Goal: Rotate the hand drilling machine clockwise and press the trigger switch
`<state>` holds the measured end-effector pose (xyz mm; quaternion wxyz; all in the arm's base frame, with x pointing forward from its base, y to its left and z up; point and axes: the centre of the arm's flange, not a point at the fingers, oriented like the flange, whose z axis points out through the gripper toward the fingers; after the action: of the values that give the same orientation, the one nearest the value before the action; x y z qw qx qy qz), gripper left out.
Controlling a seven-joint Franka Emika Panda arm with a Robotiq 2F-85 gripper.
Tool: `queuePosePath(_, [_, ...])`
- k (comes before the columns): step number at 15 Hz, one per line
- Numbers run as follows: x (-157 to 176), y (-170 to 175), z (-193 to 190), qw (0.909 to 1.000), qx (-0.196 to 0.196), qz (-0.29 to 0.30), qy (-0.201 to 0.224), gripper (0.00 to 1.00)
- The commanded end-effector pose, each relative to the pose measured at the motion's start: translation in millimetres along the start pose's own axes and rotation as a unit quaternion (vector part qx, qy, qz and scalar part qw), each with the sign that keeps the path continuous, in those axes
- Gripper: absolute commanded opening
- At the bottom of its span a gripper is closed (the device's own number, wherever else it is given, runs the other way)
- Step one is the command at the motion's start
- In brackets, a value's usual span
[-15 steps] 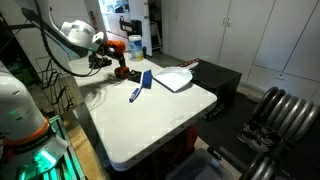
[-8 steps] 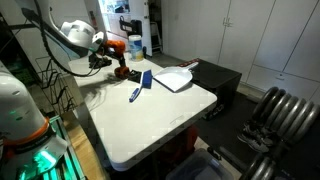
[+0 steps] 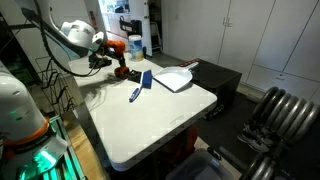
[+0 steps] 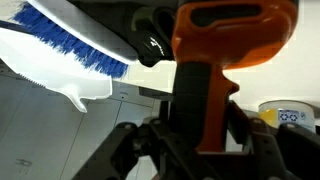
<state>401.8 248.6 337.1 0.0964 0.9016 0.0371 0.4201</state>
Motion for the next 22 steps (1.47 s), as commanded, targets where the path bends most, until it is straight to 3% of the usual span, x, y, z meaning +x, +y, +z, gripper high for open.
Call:
queuePosePath(1, [-5.5,-1.9,8.3,0.9999,0.007,-0.002,-0.009,0.42])
queuePosePath(13, [-5.7,-1.9,7.3,0.9999,0.006,-0.001,-0.01,0.46])
queuePosePath(14, [-5.7,-1.8,7.2,0.9999,0.006,-0.002,-0.01,0.49])
queuePosePath(15, [-5.8,-1.7,7.2,0.9999,0.005,-0.002,-0.011,0.71])
queuePosePath(16, [-6.2,-1.9,7.1,0.9999,0.007,-0.001,-0.014,0.83])
queuePosePath(18, [-7.4,-3.8,7.0,0.9997,0.014,0.0,-0.02,0.96])
queuePosePath(19, [-8.4,-4.0,8.0,0.9996,0.015,0.001,-0.022,1.0])
queuePosePath(22, [-11.1,-6.6,9.4,0.9991,0.02,0.002,-0.037,1.0])
